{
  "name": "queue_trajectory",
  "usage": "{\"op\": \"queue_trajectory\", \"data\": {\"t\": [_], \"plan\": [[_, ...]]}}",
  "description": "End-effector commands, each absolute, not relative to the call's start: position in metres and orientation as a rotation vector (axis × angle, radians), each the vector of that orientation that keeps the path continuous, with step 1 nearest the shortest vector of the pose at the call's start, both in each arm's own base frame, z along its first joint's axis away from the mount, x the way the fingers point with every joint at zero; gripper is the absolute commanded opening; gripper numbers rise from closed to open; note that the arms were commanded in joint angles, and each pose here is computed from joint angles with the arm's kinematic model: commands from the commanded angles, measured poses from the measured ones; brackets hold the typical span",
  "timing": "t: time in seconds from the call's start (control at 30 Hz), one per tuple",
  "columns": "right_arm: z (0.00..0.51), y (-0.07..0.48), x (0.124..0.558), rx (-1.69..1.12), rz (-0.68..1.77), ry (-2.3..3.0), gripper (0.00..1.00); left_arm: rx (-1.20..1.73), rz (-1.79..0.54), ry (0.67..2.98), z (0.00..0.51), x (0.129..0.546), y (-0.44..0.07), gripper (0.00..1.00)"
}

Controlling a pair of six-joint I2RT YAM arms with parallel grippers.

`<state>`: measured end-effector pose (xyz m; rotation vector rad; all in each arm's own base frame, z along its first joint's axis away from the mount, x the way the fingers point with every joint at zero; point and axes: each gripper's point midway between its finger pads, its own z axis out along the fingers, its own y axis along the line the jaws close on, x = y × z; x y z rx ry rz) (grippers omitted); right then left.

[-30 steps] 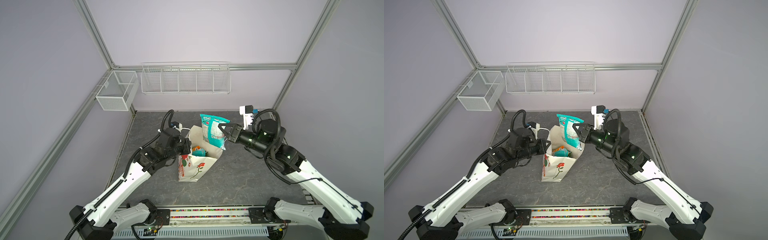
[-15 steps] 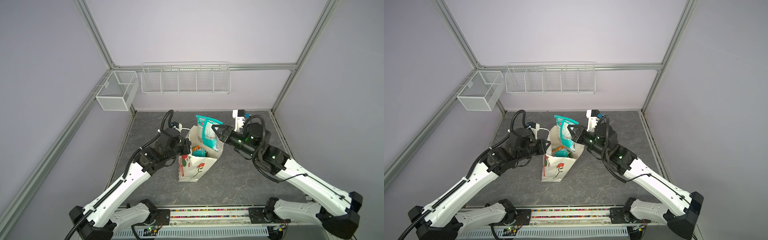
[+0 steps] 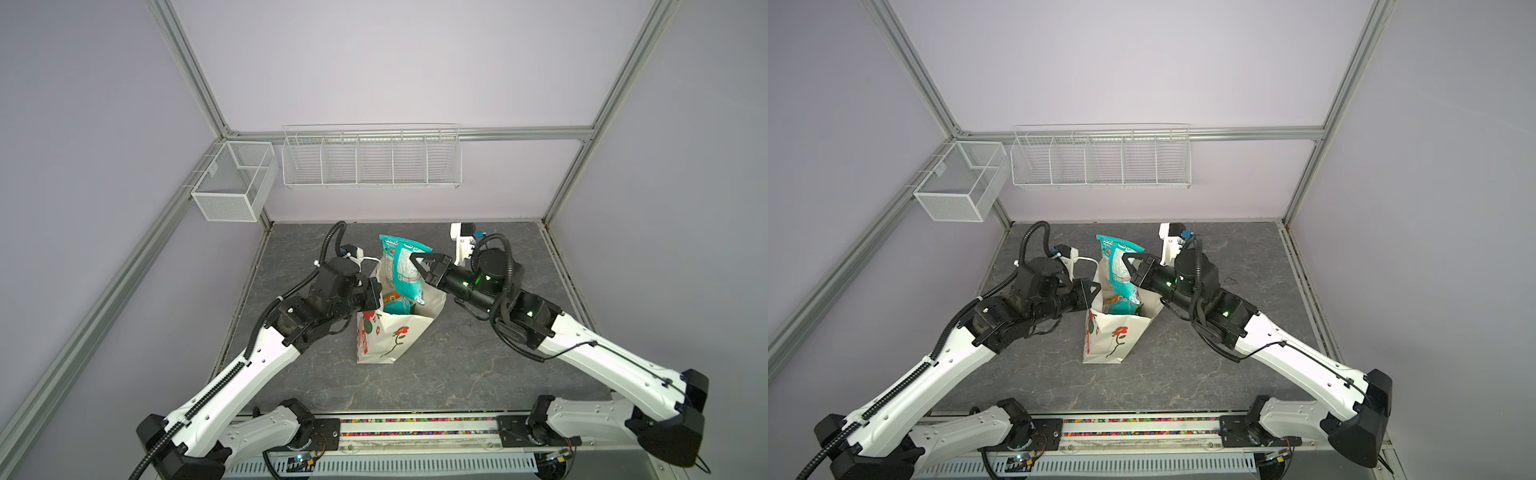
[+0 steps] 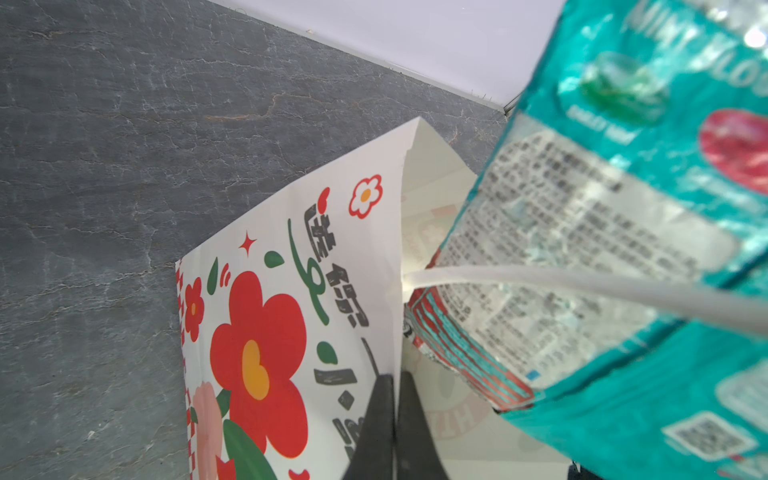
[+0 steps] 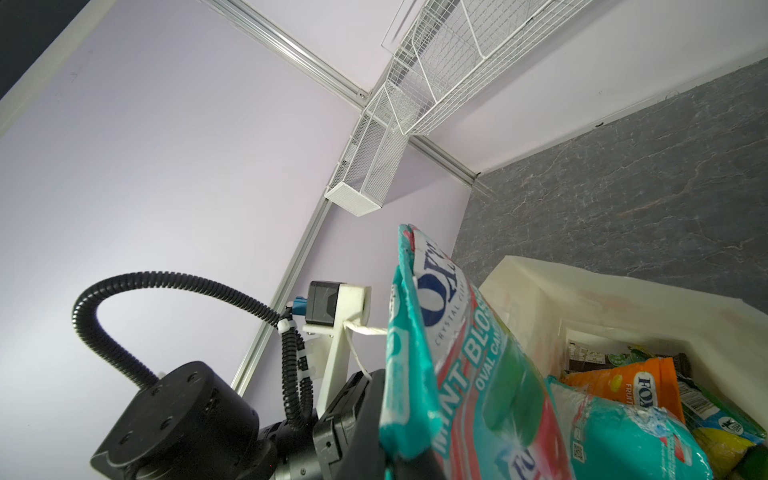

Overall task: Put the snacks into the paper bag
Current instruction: 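Carry the teal packet with the right gripper over the paper bag opening, then lower the teal packet into the paper bag with the right gripper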

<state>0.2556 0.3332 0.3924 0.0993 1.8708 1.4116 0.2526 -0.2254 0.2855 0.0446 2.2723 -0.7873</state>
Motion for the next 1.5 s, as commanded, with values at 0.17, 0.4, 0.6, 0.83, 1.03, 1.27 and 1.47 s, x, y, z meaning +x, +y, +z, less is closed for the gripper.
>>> {"op": "queue_trajectory", "data": {"t": [0.17, 0.4, 0.6, 0.83, 1.03, 1.27, 1.47], "plan": [[0.392, 0.337, 0.257, 0.181, 1.461, 1.819, 0.07, 0.028, -0.840, 2.190, 0.305, 0.252, -0.226, 0.00], [0.383, 0.332, 0.257, 0.236, 1.430, 1.820, 0.07, 0.023, -0.841, 2.189, 0.305, 0.252, -0.225, 0.00], [0.376, 0.334, 0.259, 0.241, 1.417, 1.835, 0.07, 0.023, -0.843, 2.189, 0.305, 0.251, -0.224, 0.00], [0.373, 0.334, 0.260, 0.275, 1.416, 1.832, 0.07, 0.019, -0.842, 2.186, 0.306, 0.250, -0.223, 0.00], [0.372, 0.334, 0.261, 0.299, 1.428, 1.825, 0.07, 0.019, -0.839, 2.185, 0.306, 0.250, -0.222, 0.00], [0.373, 0.339, 0.259, 0.327, 1.523, 1.759, 0.07, 0.016, -0.835, 2.184, 0.305, 0.249, -0.221, 0.00], [0.372, 0.352, 0.257, 0.299, 1.582, 1.762, 0.07, 0.011, -0.828, 2.180, 0.306, 0.249, -0.219, 0.00]]}}
